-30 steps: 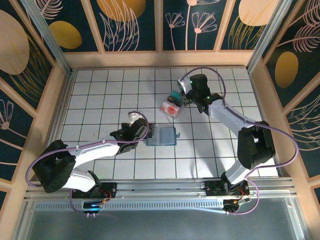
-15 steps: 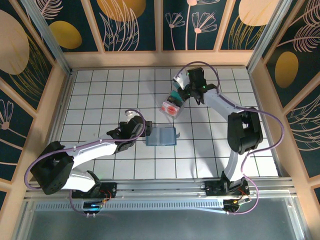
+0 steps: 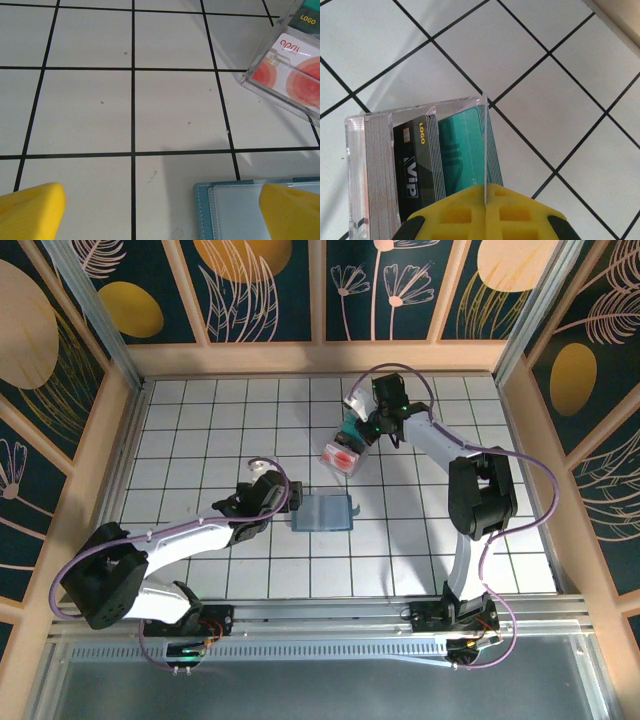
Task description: Take the credit cards out of the card holder
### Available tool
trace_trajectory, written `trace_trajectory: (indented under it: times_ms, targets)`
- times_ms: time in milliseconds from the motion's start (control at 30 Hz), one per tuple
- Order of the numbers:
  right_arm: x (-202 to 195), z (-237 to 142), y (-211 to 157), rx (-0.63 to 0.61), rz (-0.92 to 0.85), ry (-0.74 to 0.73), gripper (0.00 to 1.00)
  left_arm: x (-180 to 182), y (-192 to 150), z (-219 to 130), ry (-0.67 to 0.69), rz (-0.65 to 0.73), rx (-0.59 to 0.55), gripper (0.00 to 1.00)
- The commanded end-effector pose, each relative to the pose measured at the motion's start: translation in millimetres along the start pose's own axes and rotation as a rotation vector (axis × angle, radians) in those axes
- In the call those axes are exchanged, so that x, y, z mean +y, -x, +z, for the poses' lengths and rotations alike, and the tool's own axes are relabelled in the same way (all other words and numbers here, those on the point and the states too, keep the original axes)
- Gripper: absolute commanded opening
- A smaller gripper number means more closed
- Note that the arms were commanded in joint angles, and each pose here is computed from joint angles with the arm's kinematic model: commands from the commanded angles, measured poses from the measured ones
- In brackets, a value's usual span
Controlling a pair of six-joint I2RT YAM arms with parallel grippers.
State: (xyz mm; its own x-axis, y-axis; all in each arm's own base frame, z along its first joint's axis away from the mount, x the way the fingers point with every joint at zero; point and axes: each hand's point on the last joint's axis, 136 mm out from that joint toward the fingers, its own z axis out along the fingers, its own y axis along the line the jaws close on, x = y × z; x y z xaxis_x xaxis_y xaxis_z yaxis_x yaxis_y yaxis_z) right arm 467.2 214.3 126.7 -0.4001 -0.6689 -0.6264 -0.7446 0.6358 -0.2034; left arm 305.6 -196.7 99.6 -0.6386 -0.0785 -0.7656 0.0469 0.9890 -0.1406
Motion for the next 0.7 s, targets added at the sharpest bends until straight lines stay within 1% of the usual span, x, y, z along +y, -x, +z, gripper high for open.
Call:
trace_trajectory:
  times_ms: [0,267,667]
  targets:
    - [-3.0,-0.1,0.1,0.005,-0.008,0.020,0.00,-1.7,3.4,3.1,-0.008,0.010,-0.005,0.99]
    - [-2.0,6.5,-2.0,0.021,-0.017,0.043,0.00,3.1,1.6,3.6,0.004,0.005,-0.004,0.99]
    - [-5.1,9.6,-4.1,0.044,-0.031,0.037,0.00,3.5,3.0,5.4,0.006,0.004,-0.001,0.99]
